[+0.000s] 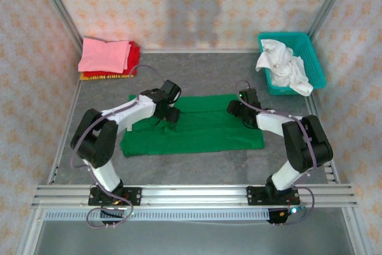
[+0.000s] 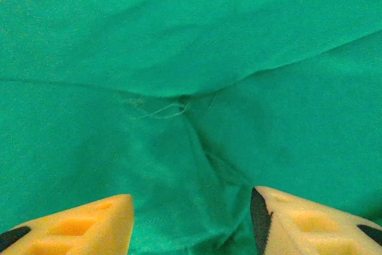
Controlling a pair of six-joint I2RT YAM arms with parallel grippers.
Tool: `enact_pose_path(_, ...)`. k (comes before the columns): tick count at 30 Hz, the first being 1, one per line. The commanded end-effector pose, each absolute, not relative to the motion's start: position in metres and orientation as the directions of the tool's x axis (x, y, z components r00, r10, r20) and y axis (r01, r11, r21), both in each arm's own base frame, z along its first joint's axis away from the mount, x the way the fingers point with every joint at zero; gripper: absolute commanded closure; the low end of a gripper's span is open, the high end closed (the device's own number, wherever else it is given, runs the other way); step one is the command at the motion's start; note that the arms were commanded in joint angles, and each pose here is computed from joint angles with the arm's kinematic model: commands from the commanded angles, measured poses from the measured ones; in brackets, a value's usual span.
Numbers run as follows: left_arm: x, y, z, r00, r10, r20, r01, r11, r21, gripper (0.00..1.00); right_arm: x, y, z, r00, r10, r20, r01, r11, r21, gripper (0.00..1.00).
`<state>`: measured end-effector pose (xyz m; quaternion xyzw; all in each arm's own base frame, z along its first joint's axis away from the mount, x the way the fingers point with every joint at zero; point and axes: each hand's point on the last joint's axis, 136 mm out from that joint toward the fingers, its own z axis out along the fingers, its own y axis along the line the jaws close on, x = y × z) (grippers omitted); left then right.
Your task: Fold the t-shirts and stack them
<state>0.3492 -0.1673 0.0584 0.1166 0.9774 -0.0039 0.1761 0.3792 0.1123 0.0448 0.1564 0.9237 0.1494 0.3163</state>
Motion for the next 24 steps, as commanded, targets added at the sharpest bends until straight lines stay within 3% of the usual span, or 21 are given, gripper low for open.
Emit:
enact_pose_path(1, 0.357, -0.162, 0.051, -0.906, 0.267, -0.328, 0.244, 0.964, 0.109, 0.45, 0.381, 0.109, 0.053, -0.731, 0.398, -0.555, 0.199, 0.901, 0.385, 0.44)
enact_pose_path(4, 0.362, -0.161, 0.043, -0.909, 0.26, -0.325, 0.231, 0.965, 0.127, 0.5, 0.38, 0.109, 0.053, -0.732, 0.398, -0.553, 0.199, 0.901, 0.386, 0.44)
enact_pose_path(7, 0.366, -0.154, 0.043, -0.911, 0.246, -0.331, 0.2, 0.965, 0.168, 0.68, 0.38, 0.111, 0.053, -0.735, 0.398, -0.549, 0.196, 0.899, 0.391, 0.44)
enact_pose_path(9, 0.366, -0.151, 0.047, -0.91, 0.236, -0.341, 0.185, 0.967, 0.175, 0.71, 0.38, 0.111, 0.053, -0.736, 0.399, -0.547, 0.196, 0.899, 0.393, 0.44)
enact_pose_path(11, 0.366, -0.147, 0.054, -0.911, 0.219, -0.35, 0.161, 0.969, 0.187, 0.8, 0.38, 0.111, 0.053, -0.736, 0.4, -0.546, 0.196, 0.898, 0.394, 0.44)
enact_pose_path(24, 0.346, -0.13, 0.096, -0.908, 0.18, -0.379, 0.11, 0.974, 0.2, 0.99, 0.381, 0.114, 0.049, -0.744, 0.4, -0.535, 0.197, 0.896, 0.397, 0.44)
